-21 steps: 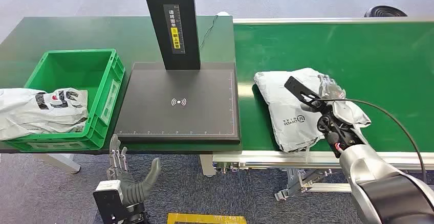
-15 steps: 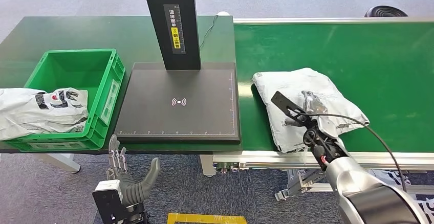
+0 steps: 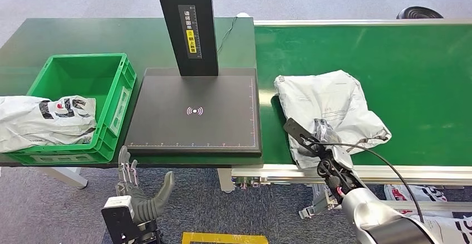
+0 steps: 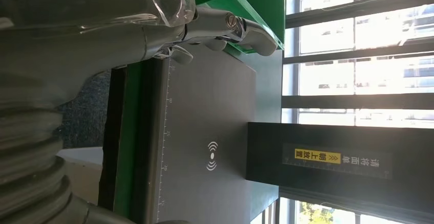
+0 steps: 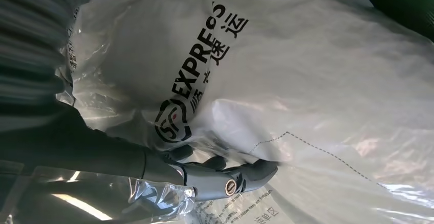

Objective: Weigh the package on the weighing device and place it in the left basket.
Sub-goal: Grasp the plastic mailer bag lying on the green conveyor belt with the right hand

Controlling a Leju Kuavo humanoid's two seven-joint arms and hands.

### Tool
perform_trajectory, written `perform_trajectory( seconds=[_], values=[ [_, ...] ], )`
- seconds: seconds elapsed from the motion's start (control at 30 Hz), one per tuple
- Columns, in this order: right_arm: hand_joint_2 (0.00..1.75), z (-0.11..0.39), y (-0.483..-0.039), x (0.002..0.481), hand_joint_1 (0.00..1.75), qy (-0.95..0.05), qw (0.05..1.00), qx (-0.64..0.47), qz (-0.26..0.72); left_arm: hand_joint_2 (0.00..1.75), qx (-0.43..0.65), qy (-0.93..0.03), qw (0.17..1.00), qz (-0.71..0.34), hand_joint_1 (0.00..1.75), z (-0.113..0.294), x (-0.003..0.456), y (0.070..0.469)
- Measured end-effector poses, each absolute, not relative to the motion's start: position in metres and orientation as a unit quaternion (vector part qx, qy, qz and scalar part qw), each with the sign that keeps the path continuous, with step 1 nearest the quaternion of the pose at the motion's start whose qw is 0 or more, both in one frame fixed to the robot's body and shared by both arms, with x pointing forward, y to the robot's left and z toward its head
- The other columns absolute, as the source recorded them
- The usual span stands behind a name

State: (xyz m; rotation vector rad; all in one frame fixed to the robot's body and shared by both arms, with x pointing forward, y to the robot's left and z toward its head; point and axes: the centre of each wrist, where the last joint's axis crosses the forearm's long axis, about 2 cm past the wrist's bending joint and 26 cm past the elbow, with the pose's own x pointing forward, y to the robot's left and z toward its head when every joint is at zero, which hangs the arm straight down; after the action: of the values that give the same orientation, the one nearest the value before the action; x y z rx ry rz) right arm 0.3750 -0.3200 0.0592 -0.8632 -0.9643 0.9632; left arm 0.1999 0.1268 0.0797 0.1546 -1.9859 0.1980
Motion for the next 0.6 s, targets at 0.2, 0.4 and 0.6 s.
perform_trajectory(
  seconds=[0.2,0.4,0.6],
  values=[
    [1.75,0.049,-0.305,0.366,1.75,-0.437,0.714,-0.355,0.415,1.75,0.067,-0.839,0.534,0.079,0.0,0.082,0.203,0.127],
    [1.75,0.052,-0.306,0.369,1.75,-0.444,0.72,-0.35,0.402,1.75,0.066,-0.841,0.532,0.08,0.0,0.083,0.205,0.127],
    [1.75,0.052,-0.307,0.369,1.75,-0.449,0.723,-0.347,0.395,1.75,0.065,-0.841,0.532,0.08,0.0,0.083,0.205,0.126]
  ],
)
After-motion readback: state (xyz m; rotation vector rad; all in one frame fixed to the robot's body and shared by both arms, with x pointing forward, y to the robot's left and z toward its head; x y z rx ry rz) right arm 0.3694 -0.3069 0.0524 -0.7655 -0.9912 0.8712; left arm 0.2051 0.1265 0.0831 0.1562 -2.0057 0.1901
